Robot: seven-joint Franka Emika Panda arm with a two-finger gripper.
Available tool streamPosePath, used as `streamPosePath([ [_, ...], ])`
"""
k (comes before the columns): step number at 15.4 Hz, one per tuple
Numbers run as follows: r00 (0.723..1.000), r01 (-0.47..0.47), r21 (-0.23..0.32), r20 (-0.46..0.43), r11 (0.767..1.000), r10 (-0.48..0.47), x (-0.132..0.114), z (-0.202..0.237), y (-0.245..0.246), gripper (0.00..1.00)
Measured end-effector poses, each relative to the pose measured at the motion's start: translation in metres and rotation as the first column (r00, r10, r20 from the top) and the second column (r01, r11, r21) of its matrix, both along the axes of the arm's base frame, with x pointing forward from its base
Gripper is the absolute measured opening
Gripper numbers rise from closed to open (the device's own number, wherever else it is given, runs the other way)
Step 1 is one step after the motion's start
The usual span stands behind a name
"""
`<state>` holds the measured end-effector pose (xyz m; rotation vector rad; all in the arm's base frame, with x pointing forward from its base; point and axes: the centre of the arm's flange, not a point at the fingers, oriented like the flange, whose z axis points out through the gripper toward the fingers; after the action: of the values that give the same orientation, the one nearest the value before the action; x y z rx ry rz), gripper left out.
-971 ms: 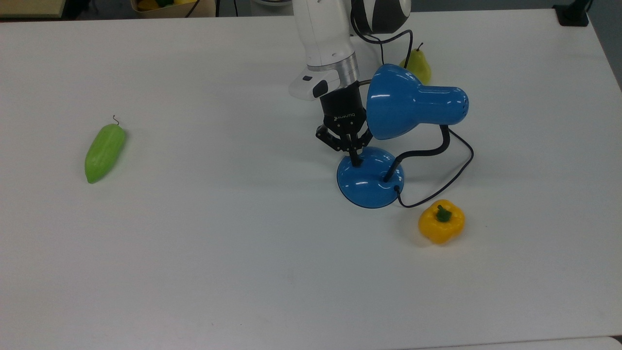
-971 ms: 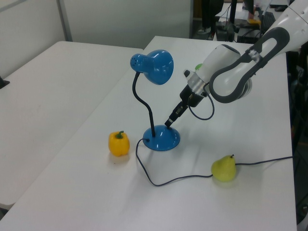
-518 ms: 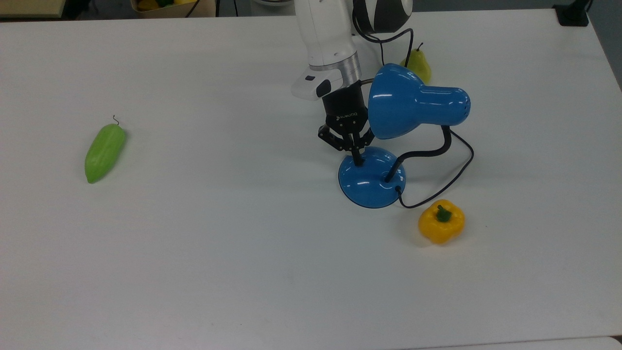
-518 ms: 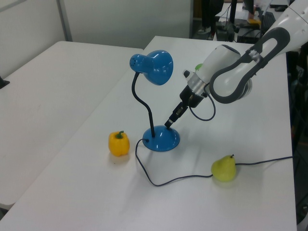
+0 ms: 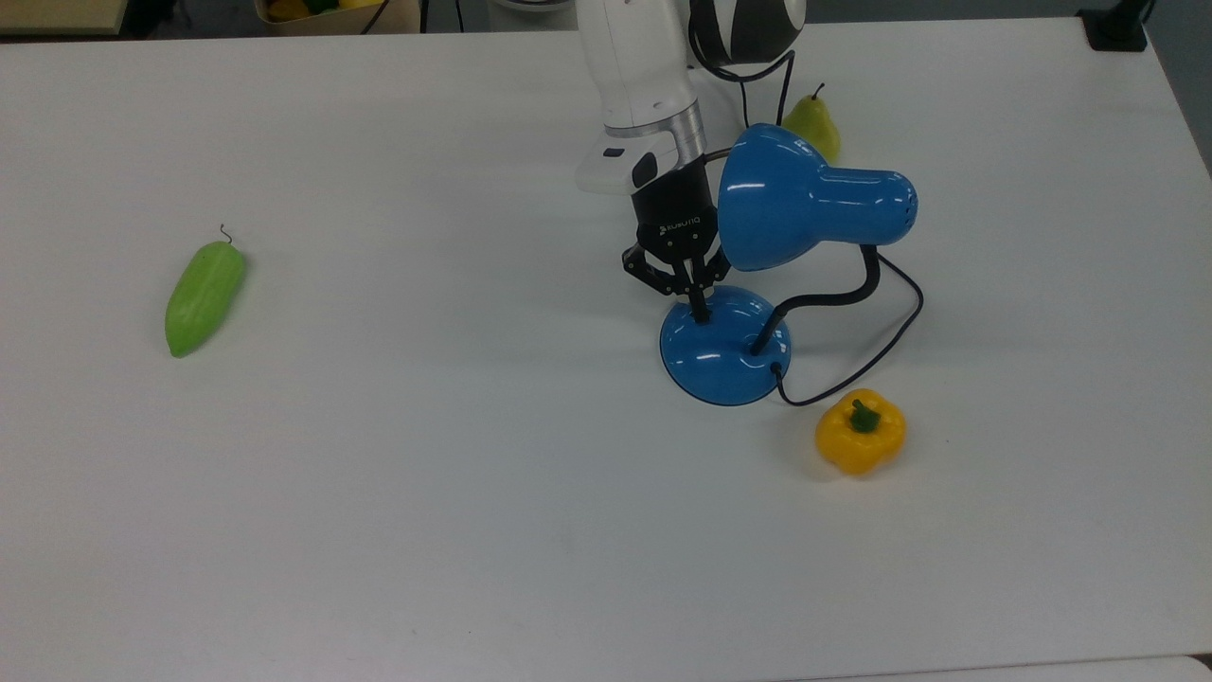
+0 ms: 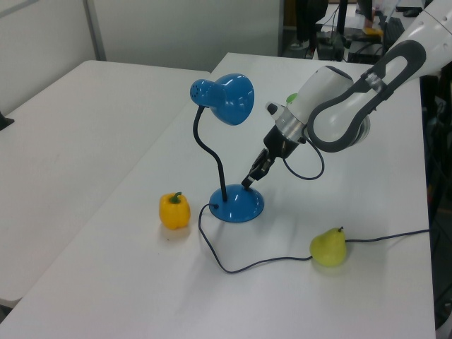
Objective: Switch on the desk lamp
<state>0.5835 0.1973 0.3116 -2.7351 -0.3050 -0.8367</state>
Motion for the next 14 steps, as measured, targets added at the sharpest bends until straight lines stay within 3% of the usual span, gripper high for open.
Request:
streamPosePath([
  [6, 0.988, -0.141, -0.095, 0.049, 0.985, 0.146, 0.000, 0.000, 0.001, 0.01],
  [14, 0.983, -0.170, -0.098, 0.055, 0.981, 0.176, -0.003, 0.001, 0.012, 0.01],
])
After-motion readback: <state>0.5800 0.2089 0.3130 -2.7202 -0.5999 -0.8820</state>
